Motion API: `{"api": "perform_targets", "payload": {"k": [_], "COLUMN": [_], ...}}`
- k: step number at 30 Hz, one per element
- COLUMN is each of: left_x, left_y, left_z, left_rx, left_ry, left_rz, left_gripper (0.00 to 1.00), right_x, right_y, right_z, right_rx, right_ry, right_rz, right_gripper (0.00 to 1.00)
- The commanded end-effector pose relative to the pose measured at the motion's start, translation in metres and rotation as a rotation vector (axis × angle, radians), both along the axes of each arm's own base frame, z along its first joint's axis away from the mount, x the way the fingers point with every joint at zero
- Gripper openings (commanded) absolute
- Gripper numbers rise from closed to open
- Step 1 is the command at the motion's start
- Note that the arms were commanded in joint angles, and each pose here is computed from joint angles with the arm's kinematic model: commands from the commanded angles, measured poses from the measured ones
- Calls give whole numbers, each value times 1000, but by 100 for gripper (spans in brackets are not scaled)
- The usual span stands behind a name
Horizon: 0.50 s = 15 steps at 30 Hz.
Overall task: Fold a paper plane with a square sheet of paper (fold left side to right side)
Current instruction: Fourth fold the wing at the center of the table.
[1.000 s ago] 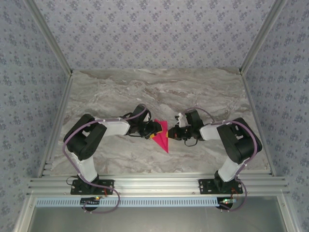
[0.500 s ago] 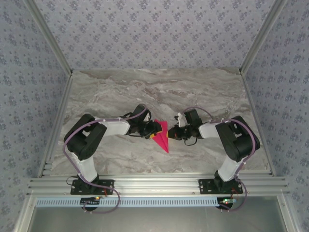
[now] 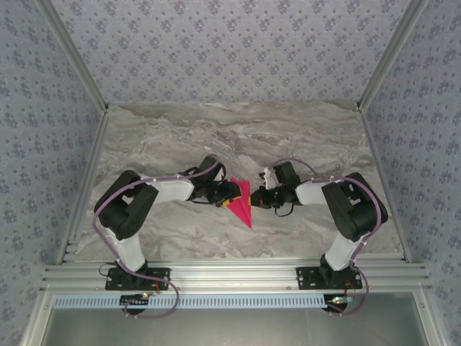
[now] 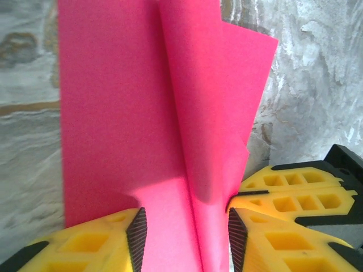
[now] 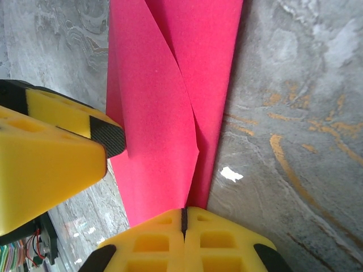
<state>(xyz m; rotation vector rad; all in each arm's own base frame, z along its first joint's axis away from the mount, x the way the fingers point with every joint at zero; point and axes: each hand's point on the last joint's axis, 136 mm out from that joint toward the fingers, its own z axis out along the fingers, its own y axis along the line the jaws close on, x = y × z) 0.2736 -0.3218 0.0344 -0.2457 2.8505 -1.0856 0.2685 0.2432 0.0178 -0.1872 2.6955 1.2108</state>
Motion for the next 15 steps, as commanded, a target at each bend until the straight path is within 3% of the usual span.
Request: {"api": "perform_targets", "payload": {"k": [1,7,15], "left_x": [8,13,23], "left_y": [1,-21,-40], "left_z": [32,47,28], "left_rx": [5,-74,-69], "left_ry": [-74,-85,-56], "left_rz": [-23,-79,-132], "left_gripper": [39,22,19], "right_x": [-21,-21,-20], "right_y": [-22,-19,-17], "right_z": [-35,-34,-33], "right_rx": [-143,-146,-155], "right_ry": [108,105,106], "right_rz": [-15,-6,0], "right_gripper": [0,0,0]}}
